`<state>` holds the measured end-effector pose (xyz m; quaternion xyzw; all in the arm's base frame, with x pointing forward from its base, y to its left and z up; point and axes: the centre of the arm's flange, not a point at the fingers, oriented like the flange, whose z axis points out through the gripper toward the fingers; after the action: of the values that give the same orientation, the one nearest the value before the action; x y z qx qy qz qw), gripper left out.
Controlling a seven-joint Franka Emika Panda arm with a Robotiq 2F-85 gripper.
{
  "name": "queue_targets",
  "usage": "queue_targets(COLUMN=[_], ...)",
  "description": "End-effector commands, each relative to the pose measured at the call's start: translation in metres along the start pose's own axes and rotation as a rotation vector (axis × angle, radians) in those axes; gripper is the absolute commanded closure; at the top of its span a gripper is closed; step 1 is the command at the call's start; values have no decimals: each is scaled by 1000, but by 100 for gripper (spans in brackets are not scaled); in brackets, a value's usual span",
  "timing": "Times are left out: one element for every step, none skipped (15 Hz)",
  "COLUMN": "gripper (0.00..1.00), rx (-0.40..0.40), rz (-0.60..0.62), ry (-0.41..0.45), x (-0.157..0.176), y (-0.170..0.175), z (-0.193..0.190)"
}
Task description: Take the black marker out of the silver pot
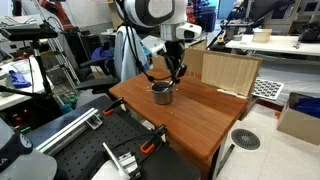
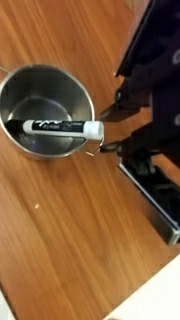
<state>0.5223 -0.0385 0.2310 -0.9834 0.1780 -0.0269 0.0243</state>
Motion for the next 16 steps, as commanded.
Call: queue_targets(gripper=[42, 37, 29, 22, 14, 7, 1, 0, 0, 0, 0, 0, 19, 28, 34, 44], rx=[-11, -10, -10, -11, -10, -10, -9, -9, -8, -11, -13, -15, -16, -16, -18, -18], rz=[-2, -2, -3, -3, -5, -6, -7, -9, -12, -17, -25, -32, -42, -51, -56, -59], ry=[-4, -6, -8, -10, -12, -16, -22, -25, -26, -25, -31, -32, -30, -28, -28, -29], x=[-3, -3, -3, -3, -2, -2, -2, -2, -2, -3, -3, -4, -5, -6, -7, -8], y=[-1, -1, -1, -1, -2, -3, -4, -6, -8, -11, -15, -19, -22, -25, -27, -29], z=[-4, -3, -3, -2, -1, 1, 3, 6, 8, 10, 13, 15, 16, 17, 18, 18])
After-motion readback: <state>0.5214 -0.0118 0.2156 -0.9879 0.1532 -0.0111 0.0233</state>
